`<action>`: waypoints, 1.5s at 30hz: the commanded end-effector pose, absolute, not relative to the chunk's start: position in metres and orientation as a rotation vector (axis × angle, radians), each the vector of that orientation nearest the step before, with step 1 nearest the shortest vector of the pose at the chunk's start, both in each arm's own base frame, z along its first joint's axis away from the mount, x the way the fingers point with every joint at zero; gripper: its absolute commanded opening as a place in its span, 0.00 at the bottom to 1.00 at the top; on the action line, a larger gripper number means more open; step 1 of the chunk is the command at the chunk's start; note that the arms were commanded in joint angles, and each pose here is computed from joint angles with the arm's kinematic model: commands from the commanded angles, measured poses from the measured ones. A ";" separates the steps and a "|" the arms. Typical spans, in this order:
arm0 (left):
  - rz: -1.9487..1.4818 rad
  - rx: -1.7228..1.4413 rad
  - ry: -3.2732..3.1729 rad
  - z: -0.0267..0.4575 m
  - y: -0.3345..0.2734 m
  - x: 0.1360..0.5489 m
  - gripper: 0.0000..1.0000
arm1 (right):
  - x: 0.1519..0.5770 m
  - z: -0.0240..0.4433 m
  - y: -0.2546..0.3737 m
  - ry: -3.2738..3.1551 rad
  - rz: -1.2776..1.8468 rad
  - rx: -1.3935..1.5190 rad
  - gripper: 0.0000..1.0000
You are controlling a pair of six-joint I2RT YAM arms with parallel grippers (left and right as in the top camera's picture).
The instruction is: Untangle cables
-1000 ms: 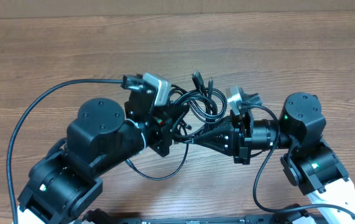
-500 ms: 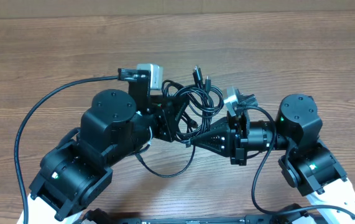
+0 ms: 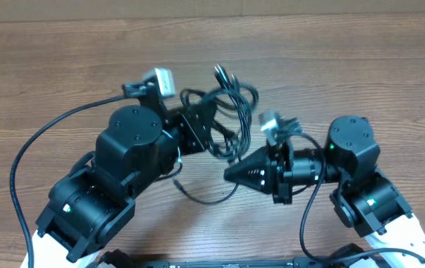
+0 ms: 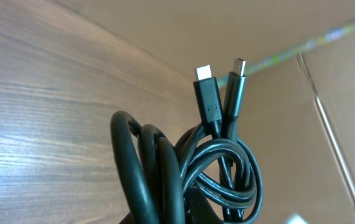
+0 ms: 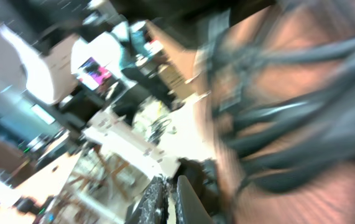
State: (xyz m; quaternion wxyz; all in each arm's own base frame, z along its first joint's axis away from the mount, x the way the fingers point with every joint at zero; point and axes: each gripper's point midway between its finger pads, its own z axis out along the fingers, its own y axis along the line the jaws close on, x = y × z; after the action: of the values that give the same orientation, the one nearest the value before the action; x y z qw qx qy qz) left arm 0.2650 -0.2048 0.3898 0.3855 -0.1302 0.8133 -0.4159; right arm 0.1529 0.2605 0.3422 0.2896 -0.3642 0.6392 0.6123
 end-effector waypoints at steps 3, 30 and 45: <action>-0.990 -0.380 2.027 0.394 -0.192 0.275 0.04 | 0.137 0.350 0.260 1.648 1.671 -1.052 0.04; -0.750 0.326 1.911 0.415 -0.187 0.228 0.04 | 0.181 0.362 0.243 1.662 1.557 -0.852 0.56; -0.774 0.295 1.949 0.408 -0.192 0.234 0.04 | 0.161 0.374 0.245 1.550 1.607 -0.990 0.51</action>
State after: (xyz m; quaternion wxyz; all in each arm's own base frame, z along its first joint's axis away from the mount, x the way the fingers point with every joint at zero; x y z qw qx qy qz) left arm 0.2310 -0.1888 0.4060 0.4956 0.1309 0.8016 -0.3077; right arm 0.1702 0.2446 0.3661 0.3417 -0.3652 0.6110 0.6136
